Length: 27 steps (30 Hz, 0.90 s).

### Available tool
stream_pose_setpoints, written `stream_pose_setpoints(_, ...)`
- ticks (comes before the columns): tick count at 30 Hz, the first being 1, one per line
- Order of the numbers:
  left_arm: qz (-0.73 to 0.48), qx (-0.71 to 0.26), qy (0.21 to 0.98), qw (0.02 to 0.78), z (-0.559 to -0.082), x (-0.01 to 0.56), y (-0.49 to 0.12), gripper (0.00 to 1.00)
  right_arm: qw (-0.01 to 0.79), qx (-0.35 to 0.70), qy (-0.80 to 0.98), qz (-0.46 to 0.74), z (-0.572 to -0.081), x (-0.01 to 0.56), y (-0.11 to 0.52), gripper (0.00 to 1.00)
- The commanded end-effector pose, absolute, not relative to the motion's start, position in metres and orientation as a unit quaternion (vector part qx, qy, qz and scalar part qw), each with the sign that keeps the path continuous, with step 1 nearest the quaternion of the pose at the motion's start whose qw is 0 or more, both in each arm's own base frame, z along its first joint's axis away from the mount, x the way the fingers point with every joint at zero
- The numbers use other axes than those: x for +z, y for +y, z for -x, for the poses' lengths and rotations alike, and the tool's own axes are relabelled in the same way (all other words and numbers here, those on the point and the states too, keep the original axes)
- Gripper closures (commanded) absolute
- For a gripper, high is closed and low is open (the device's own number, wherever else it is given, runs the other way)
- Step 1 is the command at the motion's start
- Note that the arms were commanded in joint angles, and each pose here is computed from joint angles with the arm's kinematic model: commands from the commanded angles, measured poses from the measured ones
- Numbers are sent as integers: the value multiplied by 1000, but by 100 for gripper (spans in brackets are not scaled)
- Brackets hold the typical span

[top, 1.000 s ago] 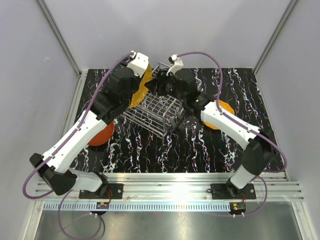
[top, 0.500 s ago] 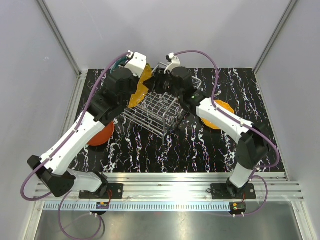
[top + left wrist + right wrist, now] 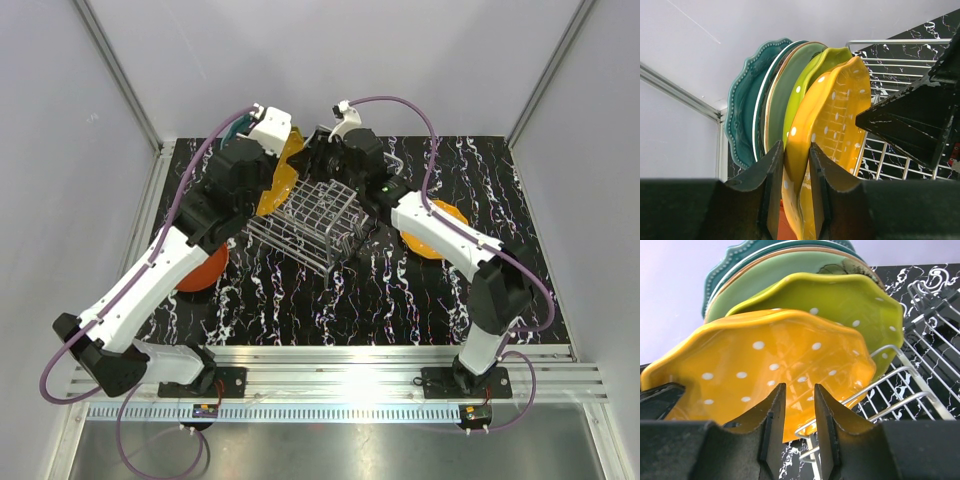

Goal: Load the plates into the dish rack
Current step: Insert the plate into the dish rack

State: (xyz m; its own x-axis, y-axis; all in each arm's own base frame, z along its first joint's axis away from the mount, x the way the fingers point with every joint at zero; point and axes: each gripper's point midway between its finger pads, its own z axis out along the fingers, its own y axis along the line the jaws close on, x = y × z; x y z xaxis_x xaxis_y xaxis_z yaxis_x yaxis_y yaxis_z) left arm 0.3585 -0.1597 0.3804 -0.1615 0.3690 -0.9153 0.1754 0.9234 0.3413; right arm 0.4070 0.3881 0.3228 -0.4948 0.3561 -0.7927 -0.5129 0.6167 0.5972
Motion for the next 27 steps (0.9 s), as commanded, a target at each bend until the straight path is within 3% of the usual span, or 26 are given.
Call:
stream_pose_setpoints(1,-161,57,744,646,-366,400,-166,73,518,446,728,50,-419,346,387,64)
stream_pose_setpoints(19,-170,42,745,644,-380,401,-184,61,507,428,748,8,-449,319,374,68)
stream_pose_setpoints(27,-173,35,746,642,-384,399,-191,61,500,422,756,-5,-457,308,369,69)
